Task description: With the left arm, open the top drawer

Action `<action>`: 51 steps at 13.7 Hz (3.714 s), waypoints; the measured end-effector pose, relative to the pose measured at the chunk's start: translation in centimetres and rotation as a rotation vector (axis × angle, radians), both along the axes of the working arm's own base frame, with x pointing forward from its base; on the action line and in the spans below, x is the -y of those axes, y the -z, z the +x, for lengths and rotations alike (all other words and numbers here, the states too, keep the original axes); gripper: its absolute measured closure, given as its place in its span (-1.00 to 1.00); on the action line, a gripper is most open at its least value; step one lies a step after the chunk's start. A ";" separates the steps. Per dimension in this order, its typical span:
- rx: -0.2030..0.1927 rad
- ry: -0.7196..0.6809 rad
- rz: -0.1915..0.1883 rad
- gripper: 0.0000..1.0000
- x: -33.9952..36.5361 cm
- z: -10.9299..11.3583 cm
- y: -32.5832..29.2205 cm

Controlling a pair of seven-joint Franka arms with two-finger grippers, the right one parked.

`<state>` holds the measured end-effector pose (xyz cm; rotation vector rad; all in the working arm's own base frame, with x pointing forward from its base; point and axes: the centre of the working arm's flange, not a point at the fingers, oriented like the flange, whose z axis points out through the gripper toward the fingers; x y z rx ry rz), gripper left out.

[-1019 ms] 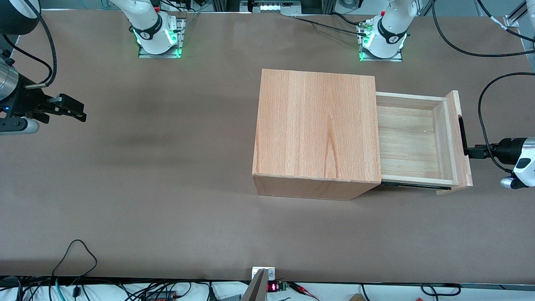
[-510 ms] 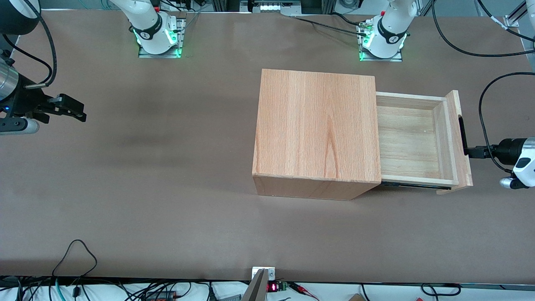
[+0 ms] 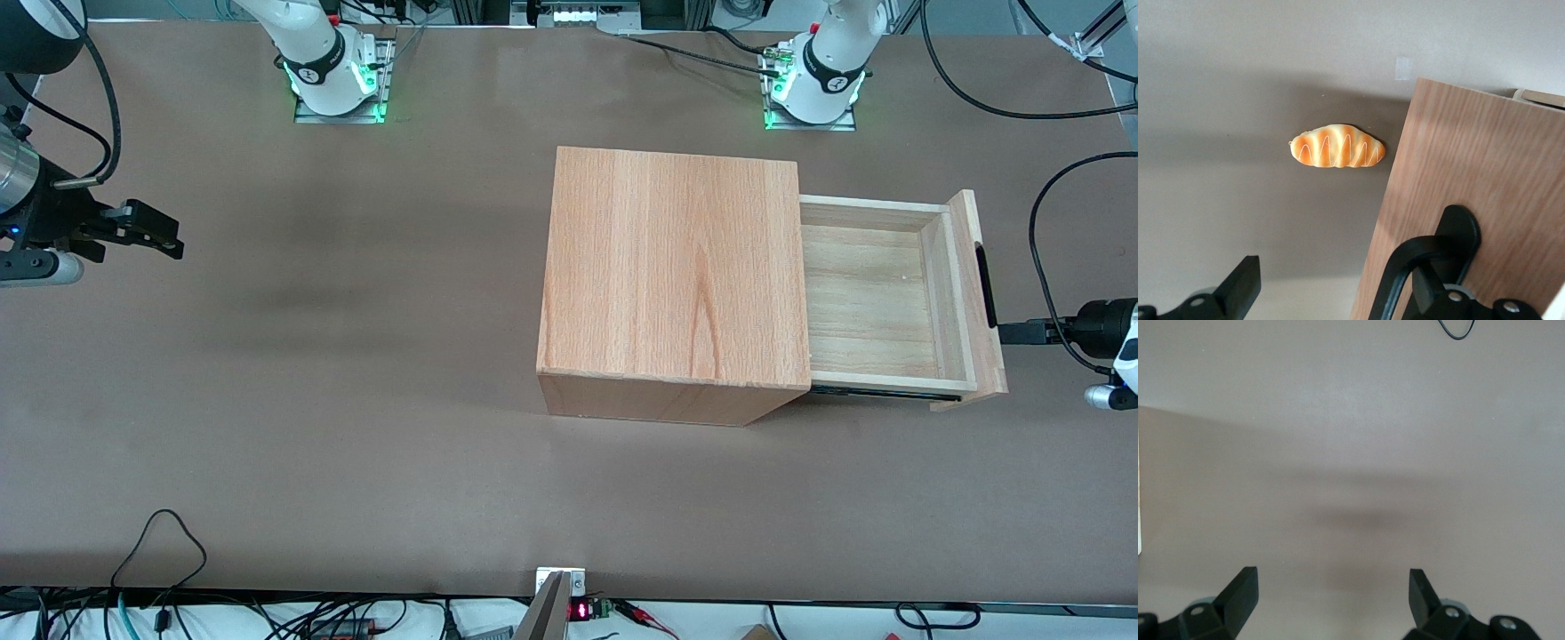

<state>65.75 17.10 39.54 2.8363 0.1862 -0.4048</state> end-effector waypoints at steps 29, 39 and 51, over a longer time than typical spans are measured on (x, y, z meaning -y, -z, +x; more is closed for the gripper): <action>0.054 0.278 0.149 -1.00 18.7 -4.2 -21.6; 0.193 0.196 0.186 -1.00 16.5 -5.0 -21.3; 0.276 0.188 0.224 -1.00 17.1 -10.5 -23.1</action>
